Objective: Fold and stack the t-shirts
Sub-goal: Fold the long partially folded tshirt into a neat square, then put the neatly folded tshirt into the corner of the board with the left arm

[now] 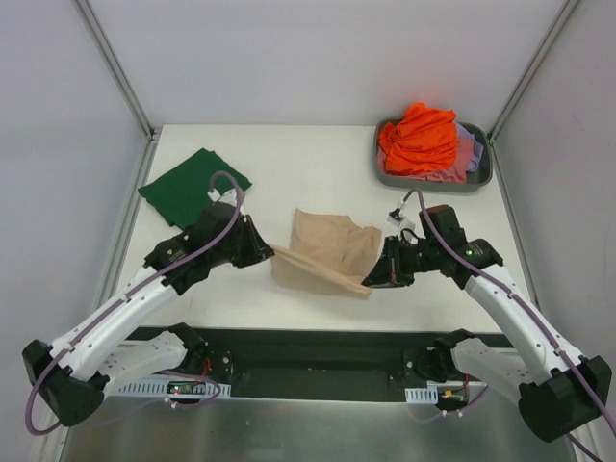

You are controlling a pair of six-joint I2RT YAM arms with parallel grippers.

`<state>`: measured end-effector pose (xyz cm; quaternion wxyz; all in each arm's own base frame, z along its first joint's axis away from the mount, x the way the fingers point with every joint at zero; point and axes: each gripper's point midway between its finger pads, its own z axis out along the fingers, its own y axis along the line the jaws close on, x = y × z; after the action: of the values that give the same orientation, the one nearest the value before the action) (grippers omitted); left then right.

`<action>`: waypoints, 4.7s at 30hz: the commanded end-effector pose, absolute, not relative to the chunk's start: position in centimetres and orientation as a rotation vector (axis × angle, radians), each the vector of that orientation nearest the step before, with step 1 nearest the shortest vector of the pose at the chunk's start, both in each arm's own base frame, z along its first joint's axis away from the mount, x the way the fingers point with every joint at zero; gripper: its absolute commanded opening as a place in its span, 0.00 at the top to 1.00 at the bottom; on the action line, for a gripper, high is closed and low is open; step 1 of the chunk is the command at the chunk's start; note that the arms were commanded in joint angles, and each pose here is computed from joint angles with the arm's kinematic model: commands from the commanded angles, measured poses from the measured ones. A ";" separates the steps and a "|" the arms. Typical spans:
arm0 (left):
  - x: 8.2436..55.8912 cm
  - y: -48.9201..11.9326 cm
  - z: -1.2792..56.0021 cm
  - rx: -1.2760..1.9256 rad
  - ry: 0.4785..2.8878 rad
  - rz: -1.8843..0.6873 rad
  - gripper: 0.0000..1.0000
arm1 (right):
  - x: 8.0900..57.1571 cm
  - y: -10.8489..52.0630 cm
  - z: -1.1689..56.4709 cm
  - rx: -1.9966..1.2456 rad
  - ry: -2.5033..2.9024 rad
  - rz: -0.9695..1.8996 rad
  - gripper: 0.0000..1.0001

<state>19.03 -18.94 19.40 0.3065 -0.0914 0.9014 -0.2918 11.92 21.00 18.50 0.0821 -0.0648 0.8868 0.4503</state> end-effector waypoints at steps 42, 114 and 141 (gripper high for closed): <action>45.3 -25.7 13.1 -0.153 2.466 -0.381 1.00 | 35.4 13.6 9.7 0.433 2.544 0.959 0.95; 23.6 -22.7 6.6 -0.257 2.723 -0.446 0.01 | 25.0 9.5 17.9 0.262 1.950 0.435 0.04; 23.1 -25.2 -1.3 -0.236 2.973 -0.148 0.69 | 22.9 5.1 16.3 0.327 1.960 0.216 0.04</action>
<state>24.65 -26.15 1.81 0.1147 -0.0853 0.9833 -0.1124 22.69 6.29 14.43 0.5136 0.1169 0.8435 0.1048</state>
